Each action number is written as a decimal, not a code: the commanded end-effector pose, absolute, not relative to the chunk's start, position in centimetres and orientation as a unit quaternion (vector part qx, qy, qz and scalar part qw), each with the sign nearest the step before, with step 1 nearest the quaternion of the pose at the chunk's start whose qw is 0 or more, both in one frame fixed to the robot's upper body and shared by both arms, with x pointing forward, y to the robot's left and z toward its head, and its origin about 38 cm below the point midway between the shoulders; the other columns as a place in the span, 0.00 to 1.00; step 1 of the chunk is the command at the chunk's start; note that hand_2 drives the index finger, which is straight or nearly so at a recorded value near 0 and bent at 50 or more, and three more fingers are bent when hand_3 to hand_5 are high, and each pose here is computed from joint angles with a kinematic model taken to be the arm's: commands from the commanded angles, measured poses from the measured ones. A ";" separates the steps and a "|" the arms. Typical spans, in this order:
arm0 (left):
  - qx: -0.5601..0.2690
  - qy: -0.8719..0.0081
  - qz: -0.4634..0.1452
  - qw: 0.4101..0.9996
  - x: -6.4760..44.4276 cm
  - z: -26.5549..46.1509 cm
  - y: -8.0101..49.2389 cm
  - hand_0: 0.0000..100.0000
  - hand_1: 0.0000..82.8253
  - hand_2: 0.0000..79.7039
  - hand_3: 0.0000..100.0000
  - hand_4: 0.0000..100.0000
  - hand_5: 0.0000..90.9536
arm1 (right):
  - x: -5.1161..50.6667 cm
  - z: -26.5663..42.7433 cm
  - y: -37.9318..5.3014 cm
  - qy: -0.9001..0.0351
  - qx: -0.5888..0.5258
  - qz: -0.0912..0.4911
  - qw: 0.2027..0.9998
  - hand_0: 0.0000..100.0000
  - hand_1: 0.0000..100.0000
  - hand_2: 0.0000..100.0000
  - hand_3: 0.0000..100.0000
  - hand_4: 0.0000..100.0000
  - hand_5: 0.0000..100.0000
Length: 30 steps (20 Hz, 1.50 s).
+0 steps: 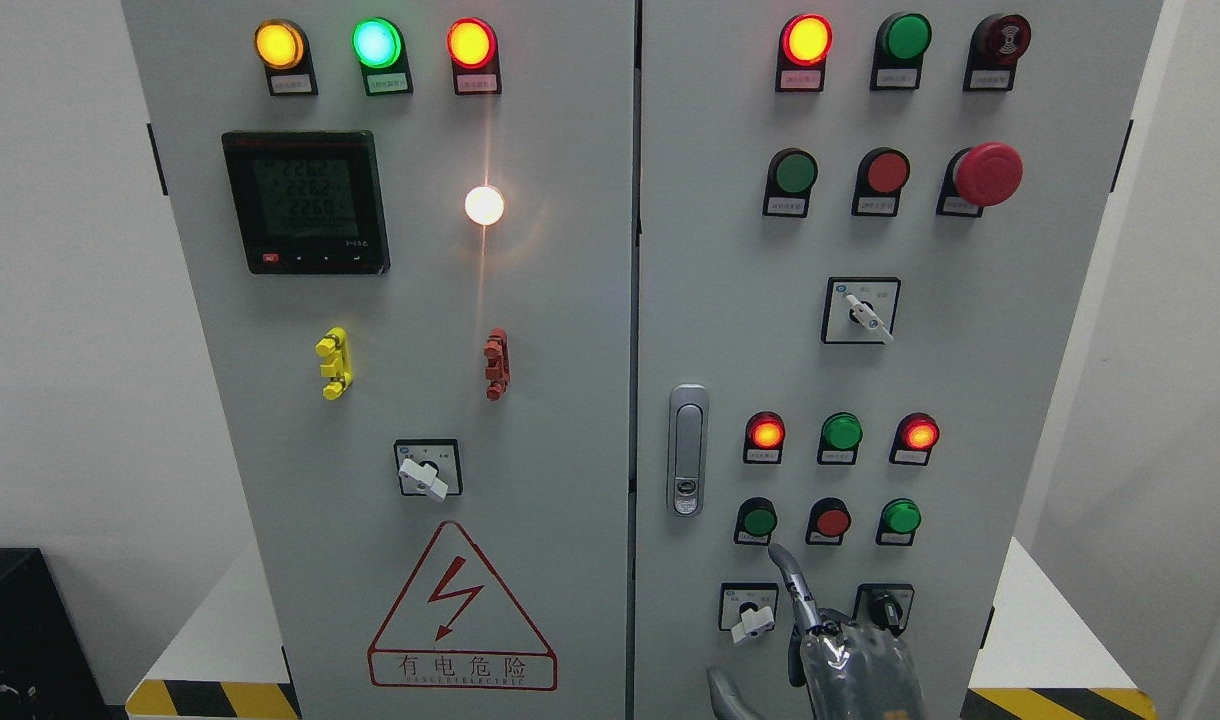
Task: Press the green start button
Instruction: 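Withdraw the right hand downward away from the button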
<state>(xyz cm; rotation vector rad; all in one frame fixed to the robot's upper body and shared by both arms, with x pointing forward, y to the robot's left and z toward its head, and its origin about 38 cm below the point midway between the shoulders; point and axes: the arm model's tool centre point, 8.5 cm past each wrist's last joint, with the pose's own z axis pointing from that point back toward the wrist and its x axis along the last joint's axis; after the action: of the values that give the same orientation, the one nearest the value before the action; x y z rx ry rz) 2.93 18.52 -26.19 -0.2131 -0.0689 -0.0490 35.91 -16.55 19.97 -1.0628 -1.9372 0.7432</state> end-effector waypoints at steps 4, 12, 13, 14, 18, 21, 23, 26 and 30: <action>-0.106 -0.048 -0.026 0.993 3.9 -26.2 18.5 0.12 0.67 0.00 0.00 0.00 0.00 | 32.1 21.5 -17.9 -0.825 -0.314 0.181 0.433 0.21 0.24 0.00 0.70 0.71 0.81; -0.106 -0.048 -0.026 0.993 3.9 -26.2 18.4 0.12 0.67 0.00 0.00 0.00 0.00 | 30.8 20.7 -17.6 -0.852 -0.106 0.109 0.500 0.01 0.24 0.00 0.23 0.22 0.26; -0.106 -0.048 -0.026 0.993 3.9 -26.2 18.5 0.12 0.67 0.00 0.00 0.00 0.00 | 30.8 20.7 -17.6 -0.851 -0.091 0.101 0.508 0.00 0.23 0.00 0.21 0.19 0.22; -0.106 -0.048 -0.026 0.993 3.9 -26.2 18.5 0.12 0.67 0.00 0.00 0.00 0.00 | 30.9 20.8 -17.6 -0.849 -0.080 0.097 0.514 0.00 0.23 0.00 0.19 0.16 0.17; -0.106 -0.048 -0.026 0.993 3.9 -26.2 18.5 0.12 0.67 0.00 0.00 0.00 0.00 | 31.1 21.0 -17.6 -0.850 -0.048 0.084 0.518 0.00 0.20 0.00 0.07 0.00 0.00; -0.107 -0.048 -0.026 0.993 3.9 -26.2 18.4 0.12 0.67 0.00 0.00 0.00 0.00 | 31.1 21.1 -17.5 -0.851 -0.030 0.078 0.518 0.00 0.17 0.00 0.02 0.00 0.00; -0.106 -0.048 -0.026 0.993 3.9 -26.2 18.5 0.12 0.67 0.00 0.00 0.00 0.00 | 31.2 21.2 -17.5 -0.852 -0.030 0.078 0.516 0.00 0.15 0.00 0.00 0.00 0.00; -0.107 -0.048 -0.026 0.993 3.9 -26.2 18.4 0.12 0.67 0.00 0.00 0.00 0.00 | 31.2 21.2 -17.5 -0.852 -0.029 0.076 0.516 0.00 0.13 0.00 0.00 0.00 0.00; -0.107 -0.048 -0.026 0.993 3.9 -26.2 18.4 0.12 0.67 0.00 0.00 0.00 0.00 | 31.2 21.2 -17.6 -0.853 -0.016 0.067 0.518 0.00 0.10 0.00 0.00 0.00 0.00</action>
<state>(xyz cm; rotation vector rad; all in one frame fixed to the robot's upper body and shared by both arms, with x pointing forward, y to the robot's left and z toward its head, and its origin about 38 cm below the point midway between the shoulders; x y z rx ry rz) 2.93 18.58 -26.21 -0.2069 -0.0692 -0.0488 31.45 -17.49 20.47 -0.0814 -2.0235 0.1945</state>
